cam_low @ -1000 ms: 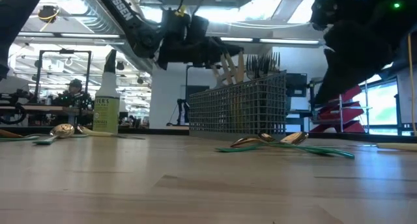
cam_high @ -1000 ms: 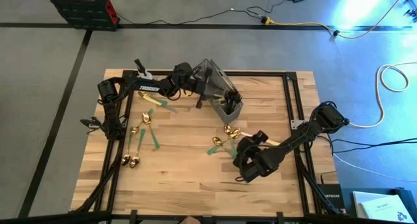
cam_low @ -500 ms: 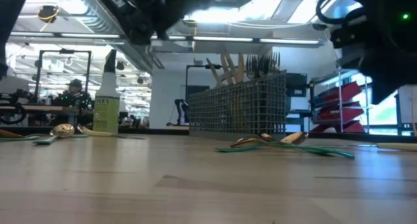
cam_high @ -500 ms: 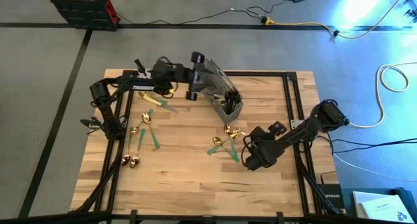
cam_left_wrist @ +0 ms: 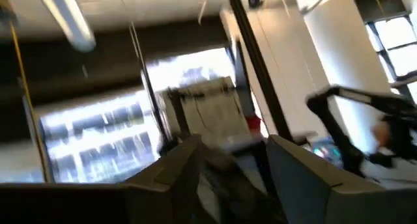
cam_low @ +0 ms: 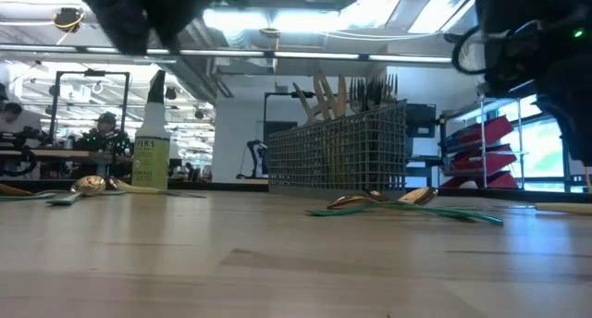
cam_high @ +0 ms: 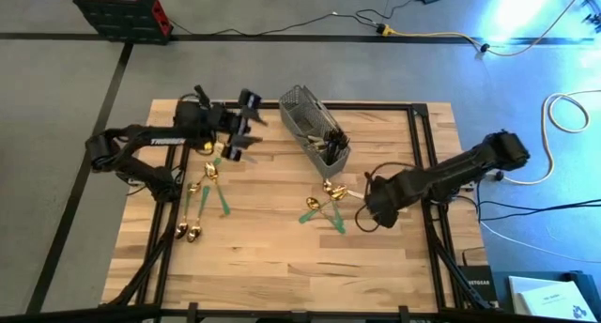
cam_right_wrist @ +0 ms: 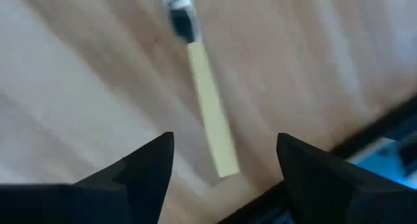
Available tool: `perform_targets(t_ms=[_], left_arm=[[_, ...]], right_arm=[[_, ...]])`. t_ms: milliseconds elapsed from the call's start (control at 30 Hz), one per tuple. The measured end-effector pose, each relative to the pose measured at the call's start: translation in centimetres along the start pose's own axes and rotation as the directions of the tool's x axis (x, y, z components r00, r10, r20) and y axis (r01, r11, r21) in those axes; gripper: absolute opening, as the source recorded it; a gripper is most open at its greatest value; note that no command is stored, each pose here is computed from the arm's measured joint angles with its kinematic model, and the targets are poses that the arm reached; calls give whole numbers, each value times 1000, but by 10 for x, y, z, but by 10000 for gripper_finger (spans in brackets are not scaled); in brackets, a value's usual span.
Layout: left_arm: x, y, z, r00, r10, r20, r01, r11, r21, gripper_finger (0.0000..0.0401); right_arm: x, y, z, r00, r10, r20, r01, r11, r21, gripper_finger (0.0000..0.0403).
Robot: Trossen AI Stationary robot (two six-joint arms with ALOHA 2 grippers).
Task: Sort silverware
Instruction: Put the yellow table knife into the gray silverware organizer
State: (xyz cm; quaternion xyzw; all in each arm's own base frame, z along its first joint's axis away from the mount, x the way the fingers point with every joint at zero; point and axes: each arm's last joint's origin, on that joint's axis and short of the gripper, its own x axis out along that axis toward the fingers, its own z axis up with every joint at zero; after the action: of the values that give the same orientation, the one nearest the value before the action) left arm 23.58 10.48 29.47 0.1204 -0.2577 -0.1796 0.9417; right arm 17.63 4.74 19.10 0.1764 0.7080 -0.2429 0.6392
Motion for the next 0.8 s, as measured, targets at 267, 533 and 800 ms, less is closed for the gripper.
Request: perform_targets(t_ms=[267, 533, 800], left_arm=[[-25, -48, -54, 972, 93, -214, -101, 995, -25, 159], [-27, -74, -79, 909, 101, -404, -77, 994, 75, 159], [-21, -89, -94, 895, 27, -445, 0, 998, 60, 159]], right_arm=[[10, -19, 16, 994, 89, -61, -96, 987, -131, 287], [37, -19, 31, 997, 41, -65, -55, 972, -229, 238], [57, -16, 30, 992, 79, -96, -98, 970, -223, 225]])
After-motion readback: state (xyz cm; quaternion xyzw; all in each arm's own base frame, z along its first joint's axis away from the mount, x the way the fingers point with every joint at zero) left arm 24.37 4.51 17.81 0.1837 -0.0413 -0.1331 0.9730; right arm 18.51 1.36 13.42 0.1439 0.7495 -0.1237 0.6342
